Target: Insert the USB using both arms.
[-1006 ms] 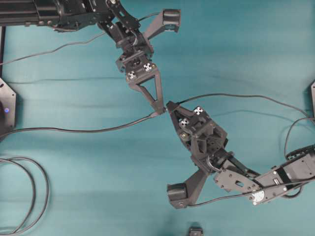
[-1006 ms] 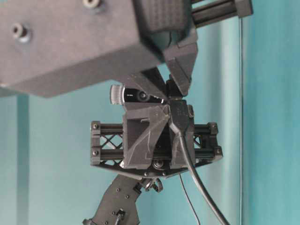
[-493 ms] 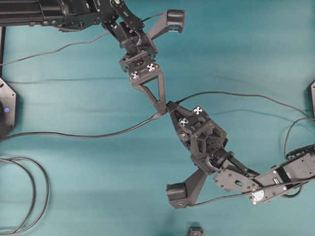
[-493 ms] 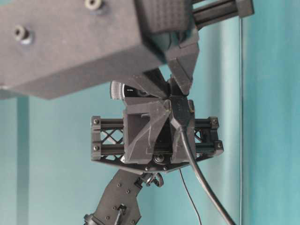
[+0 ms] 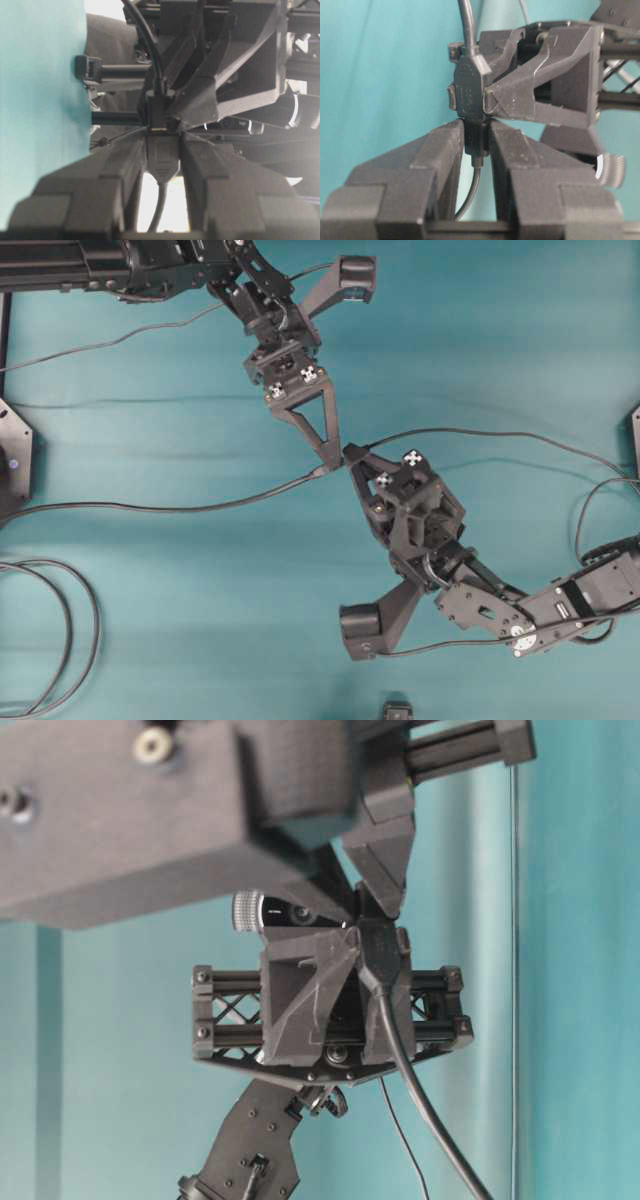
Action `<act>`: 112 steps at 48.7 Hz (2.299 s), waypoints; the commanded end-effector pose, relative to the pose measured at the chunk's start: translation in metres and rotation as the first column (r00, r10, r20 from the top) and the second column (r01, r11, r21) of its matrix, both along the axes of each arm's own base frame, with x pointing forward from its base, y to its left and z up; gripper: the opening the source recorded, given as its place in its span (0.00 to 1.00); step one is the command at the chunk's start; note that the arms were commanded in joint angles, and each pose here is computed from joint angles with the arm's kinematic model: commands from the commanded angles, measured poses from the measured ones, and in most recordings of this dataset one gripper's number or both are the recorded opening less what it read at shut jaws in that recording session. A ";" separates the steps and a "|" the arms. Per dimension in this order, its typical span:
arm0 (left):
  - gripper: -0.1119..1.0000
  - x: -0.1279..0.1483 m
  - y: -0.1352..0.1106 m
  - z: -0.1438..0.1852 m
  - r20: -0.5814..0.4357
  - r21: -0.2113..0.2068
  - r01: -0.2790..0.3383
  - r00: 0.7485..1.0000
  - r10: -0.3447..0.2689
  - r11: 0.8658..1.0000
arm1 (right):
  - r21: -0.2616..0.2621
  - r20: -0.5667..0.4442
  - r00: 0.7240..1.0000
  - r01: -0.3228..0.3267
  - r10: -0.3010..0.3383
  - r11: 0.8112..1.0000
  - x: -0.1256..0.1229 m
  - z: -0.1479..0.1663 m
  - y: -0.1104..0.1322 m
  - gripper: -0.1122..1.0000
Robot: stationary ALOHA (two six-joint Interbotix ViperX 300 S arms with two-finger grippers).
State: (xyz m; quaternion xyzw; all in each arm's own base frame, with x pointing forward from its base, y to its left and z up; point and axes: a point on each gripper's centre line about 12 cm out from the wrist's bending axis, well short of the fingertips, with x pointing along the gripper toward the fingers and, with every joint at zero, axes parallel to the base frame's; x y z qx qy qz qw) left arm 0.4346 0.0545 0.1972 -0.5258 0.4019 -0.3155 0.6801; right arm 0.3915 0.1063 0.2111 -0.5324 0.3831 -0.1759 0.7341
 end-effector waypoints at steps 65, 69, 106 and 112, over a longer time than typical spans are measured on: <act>0.36 0.010 0.008 -0.032 -0.037 0.714 0.072 0.997 -0.064 0.697 | 0.491 0.385 0.787 0.267 -0.482 0.829 -0.066 0.119 -0.035 0.84; 0.36 0.014 0.001 -0.037 -0.029 0.782 0.080 0.995 -0.092 0.618 | 0.519 0.407 0.747 0.284 -0.526 0.806 -0.072 0.127 -0.039 0.84; 0.89 0.022 -0.021 -0.043 -0.010 0.843 0.043 0.998 -0.064 0.536 | 0.548 0.423 0.704 0.302 -0.570 0.780 -0.083 0.131 -0.047 0.84; 0.86 0.018 -0.021 -0.023 0.033 0.848 0.002 0.998 -0.057 0.529 | 0.564 0.426 0.692 0.301 -0.583 0.769 -0.088 0.130 -0.051 0.84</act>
